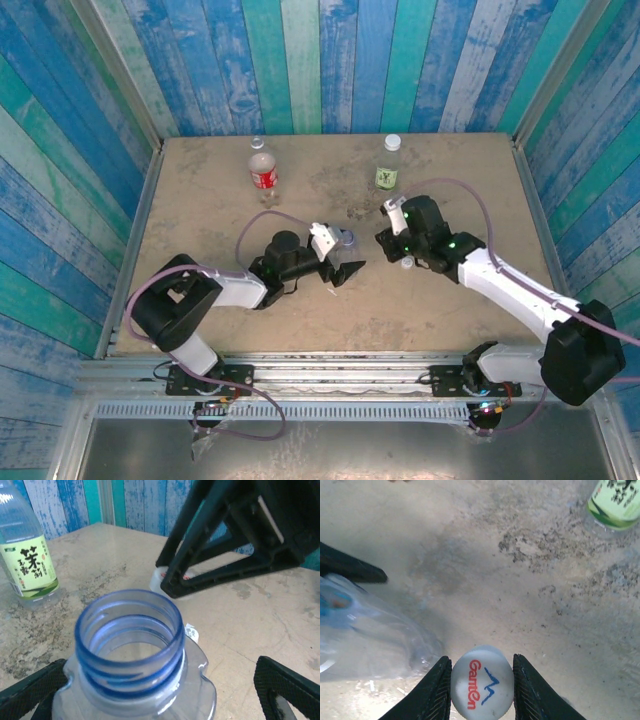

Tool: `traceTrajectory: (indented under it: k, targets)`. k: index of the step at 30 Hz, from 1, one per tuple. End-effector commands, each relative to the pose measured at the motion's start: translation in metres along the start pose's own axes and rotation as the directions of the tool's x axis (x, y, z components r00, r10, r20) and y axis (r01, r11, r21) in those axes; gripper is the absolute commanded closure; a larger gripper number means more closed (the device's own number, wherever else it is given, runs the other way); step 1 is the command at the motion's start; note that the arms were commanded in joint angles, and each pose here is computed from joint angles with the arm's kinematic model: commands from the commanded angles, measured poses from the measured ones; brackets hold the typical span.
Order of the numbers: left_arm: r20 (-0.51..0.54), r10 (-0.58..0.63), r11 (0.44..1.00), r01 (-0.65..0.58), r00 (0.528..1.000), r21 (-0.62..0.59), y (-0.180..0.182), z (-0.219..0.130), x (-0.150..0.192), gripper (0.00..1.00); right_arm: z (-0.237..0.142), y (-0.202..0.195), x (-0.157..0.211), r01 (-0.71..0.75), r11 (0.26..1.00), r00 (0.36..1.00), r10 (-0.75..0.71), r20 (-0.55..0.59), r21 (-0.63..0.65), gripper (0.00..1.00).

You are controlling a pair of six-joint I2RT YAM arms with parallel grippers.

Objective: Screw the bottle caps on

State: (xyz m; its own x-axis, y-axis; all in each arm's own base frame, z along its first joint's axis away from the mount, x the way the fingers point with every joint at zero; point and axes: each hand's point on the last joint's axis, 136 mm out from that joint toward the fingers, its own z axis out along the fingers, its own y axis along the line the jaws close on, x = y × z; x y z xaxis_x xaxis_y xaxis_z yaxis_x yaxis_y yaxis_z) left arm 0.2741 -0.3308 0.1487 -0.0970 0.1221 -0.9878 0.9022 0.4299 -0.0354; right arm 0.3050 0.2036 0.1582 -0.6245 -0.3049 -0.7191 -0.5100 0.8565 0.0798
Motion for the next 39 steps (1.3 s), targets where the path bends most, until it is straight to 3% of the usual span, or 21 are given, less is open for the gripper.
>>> traceTrajectory:
  k: [1,18,39]
  targets:
    - [0.053,0.005,1.0,-0.006,0.999,0.02,-0.004,0.0,-0.003,0.06,-0.019,0.011,-0.006,0.007,0.999,0.999,-0.008,-0.044,-0.034,0.68]
    - [0.072,0.003,1.0,-0.003,0.997,0.0,-0.002,-0.001,0.004,0.06,-0.048,0.068,-0.056,0.094,0.983,0.99,-0.109,-0.088,-0.161,0.66]
    - [0.071,-0.017,1.0,0.017,0.997,-0.004,0.0,0.001,0.016,0.01,-0.026,0.089,-0.046,0.179,0.97,0.965,-0.206,-0.165,-0.163,0.67]
